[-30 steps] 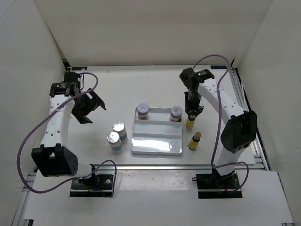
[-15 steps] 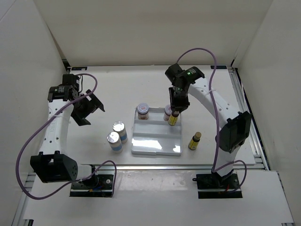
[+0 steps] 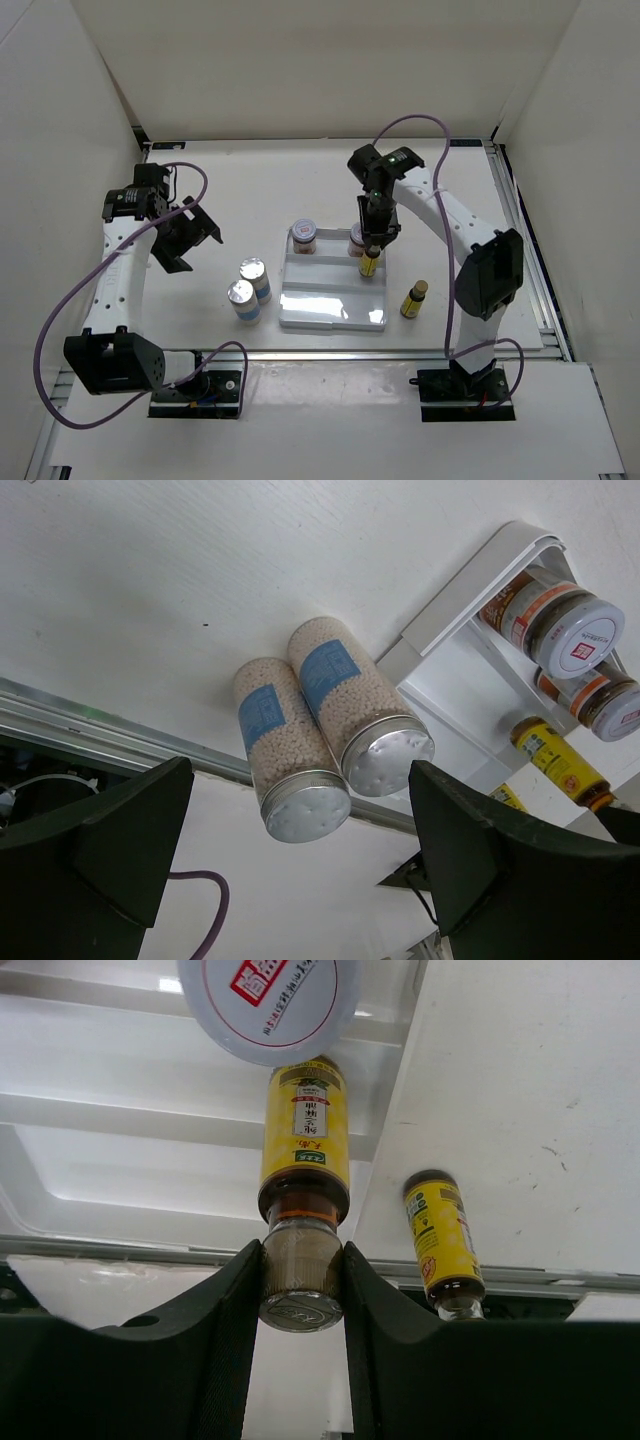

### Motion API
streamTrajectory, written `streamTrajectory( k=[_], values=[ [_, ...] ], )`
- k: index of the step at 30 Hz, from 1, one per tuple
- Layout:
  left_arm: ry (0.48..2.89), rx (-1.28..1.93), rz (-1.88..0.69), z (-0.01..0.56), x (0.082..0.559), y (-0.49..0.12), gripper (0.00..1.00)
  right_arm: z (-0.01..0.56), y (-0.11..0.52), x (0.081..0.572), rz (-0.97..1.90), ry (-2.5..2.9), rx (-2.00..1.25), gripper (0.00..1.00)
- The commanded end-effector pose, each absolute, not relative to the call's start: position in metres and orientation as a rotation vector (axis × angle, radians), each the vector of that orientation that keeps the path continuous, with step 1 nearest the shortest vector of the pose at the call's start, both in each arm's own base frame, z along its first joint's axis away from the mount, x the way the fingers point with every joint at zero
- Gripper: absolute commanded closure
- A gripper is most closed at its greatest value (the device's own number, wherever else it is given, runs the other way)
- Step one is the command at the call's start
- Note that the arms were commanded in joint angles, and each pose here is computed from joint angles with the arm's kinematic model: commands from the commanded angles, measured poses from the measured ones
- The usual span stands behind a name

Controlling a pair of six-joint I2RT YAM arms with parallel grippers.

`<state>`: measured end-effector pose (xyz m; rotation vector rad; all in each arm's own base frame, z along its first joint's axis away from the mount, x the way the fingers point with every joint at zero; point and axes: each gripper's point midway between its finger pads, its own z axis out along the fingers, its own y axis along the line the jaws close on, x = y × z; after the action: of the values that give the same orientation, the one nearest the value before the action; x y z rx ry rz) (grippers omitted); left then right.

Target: Organize the condiment bottles

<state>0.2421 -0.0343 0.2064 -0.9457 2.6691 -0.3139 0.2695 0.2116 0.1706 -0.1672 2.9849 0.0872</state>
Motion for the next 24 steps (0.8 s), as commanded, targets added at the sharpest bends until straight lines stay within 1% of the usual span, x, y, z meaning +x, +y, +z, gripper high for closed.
streamTrajectory(
  k=[1,7,8,10,12,13,15,16,19,20,21,24],
  values=[
    [2.65,-0.938,-0.304,0.213,0.233,-0.032,0.0,0.165,0.182,0.216,-0.127,3.23,-0.217,1.0],
    [2.648,-0.939,-0.291,0.212,0.231,-0.031,0.0,0.149,0.177,0.217,-0.196,3.249,-0.239,1.0],
    [2.648,-0.939,-0.291,0.212,0.231,-0.031,0.0,0.147,0.176,0.215,-0.209,3.26,-0.241,0.99],
    [2.648,-0.939,-0.291,0.212,0.231,-0.031,0.0,0.144,0.176,0.215,-0.209,3.26,-0.241,0.88],
    [2.651,-0.927,-0.289,0.212,0.23,-0.031,0.0,0.144,0.174,0.216,-0.221,3.254,-0.242,0.74],
    [2.651,-0.927,-0.289,0.212,0.23,-0.031,0.0,0.144,0.174,0.216,-0.221,3.254,-0.242,0.58],
    [2.651,-0.927,-0.289,0.212,0.23,-0.031,0.0,0.15,0.173,0.217,-0.221,3.237,-0.241,0.4],
    [2.651,-0.927,-0.289,0.212,0.23,-0.031,0.0,0.152,0.175,0.219,-0.21,3.228,-0.24,0.23],
    [2.651,-0.927,-0.289,0.212,0.23,-0.031,0.0,0.165,0.171,0.216,-0.225,3.225,-0.226,0.1],
    [2.653,-0.925,-0.302,0.212,0.23,-0.032,0.0,0.168,0.168,0.217,-0.249,3.215,-0.228,0.04],
    [2.653,-0.925,-0.302,0.212,0.23,-0.032,0.0,0.175,0.169,0.217,-0.244,3.191,-0.221,0.01],
    [2.662,-0.929,-0.299,0.211,0.231,-0.032,0.0,0.19,0.166,0.219,-0.22,3.137,-0.215,0.01]
  ],
)
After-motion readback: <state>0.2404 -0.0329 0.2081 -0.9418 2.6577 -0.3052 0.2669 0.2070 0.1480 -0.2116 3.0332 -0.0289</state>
